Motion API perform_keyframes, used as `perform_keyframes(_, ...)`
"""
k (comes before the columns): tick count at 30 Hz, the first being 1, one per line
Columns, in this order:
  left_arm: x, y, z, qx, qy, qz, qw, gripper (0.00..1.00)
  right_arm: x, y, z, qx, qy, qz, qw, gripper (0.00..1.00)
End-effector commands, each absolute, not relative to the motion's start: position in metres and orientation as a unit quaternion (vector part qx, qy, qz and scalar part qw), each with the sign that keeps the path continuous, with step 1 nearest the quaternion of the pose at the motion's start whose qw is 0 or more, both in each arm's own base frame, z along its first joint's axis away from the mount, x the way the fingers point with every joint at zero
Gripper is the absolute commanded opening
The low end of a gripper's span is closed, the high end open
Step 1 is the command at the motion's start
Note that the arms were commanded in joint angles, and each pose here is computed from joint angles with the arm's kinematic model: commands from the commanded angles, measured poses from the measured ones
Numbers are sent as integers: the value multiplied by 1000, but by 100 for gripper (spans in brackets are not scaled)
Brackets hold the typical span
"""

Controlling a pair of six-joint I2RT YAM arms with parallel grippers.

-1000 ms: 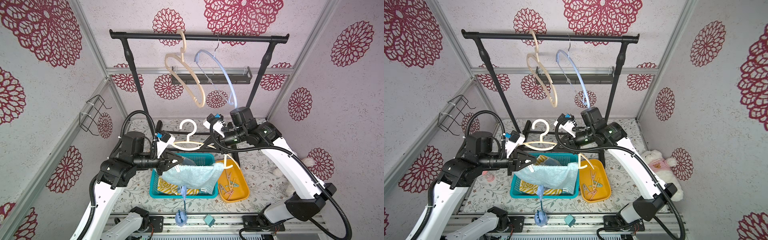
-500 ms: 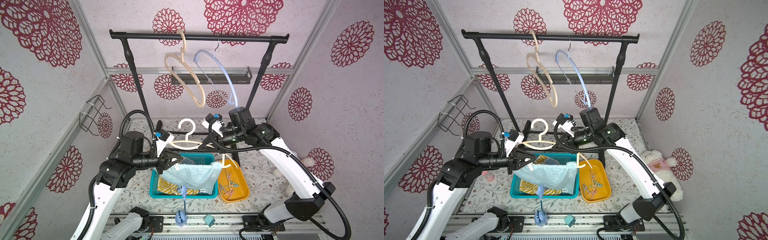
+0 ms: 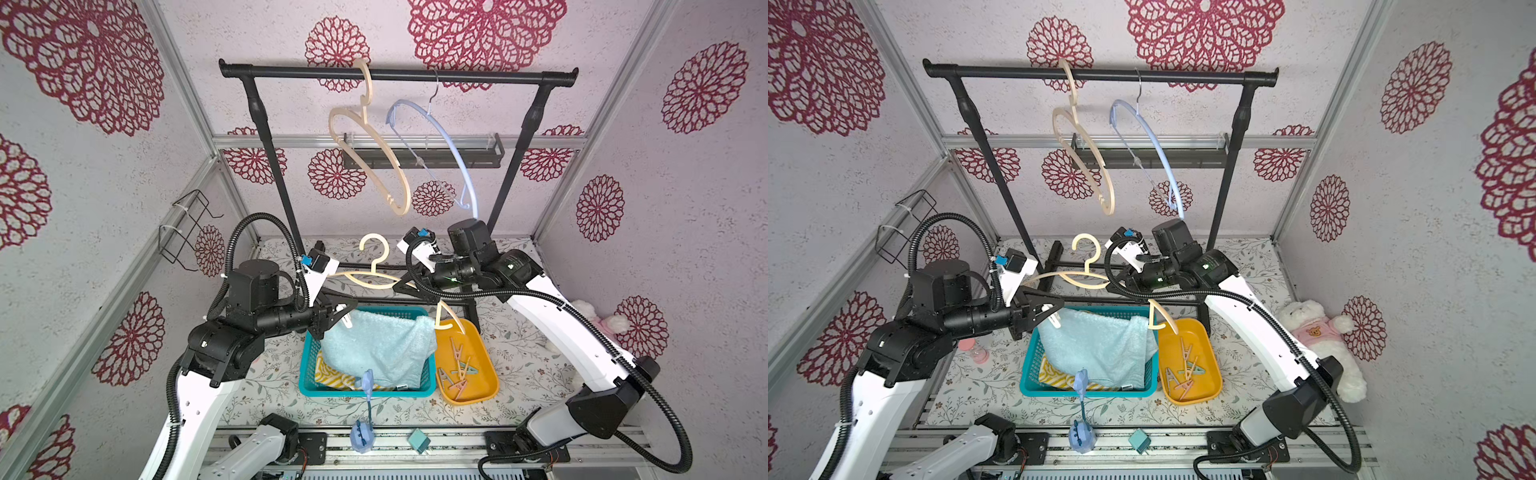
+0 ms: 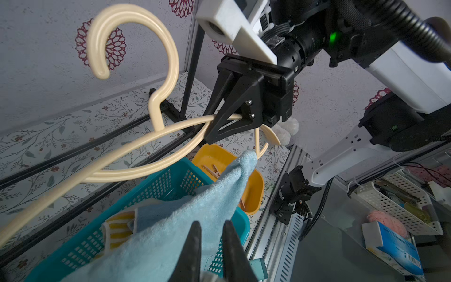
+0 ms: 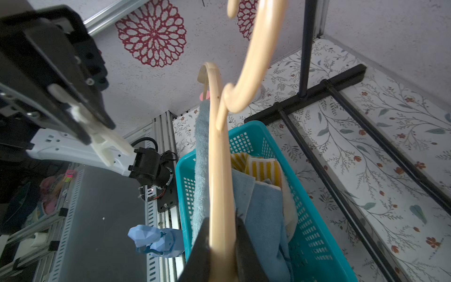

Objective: Remove the clothespins securing towels to the hanger
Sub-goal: Remove the clothespin from the hanger, then place the clothespin in the storage box.

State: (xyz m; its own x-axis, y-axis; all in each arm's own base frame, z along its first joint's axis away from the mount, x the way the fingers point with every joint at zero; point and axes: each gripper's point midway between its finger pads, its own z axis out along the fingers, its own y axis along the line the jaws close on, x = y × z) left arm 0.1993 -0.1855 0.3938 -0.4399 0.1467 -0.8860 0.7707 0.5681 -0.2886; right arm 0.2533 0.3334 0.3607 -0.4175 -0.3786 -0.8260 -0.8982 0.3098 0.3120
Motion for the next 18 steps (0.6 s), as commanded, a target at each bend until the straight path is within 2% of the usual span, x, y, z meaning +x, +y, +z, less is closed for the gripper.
perform_keyframes(1,199,-196,399,293,765,-374,436,0,273,337,381,-407,734,392,376,0)
perform_keyframes(7,197,-225,379,265,767,-393,432,0,286,341,383,-394,737,387,390,0)
perform_keyframes(18,178,-311,334,248,773,-408,418,0,307,344,405,-373,729,388,422,0)
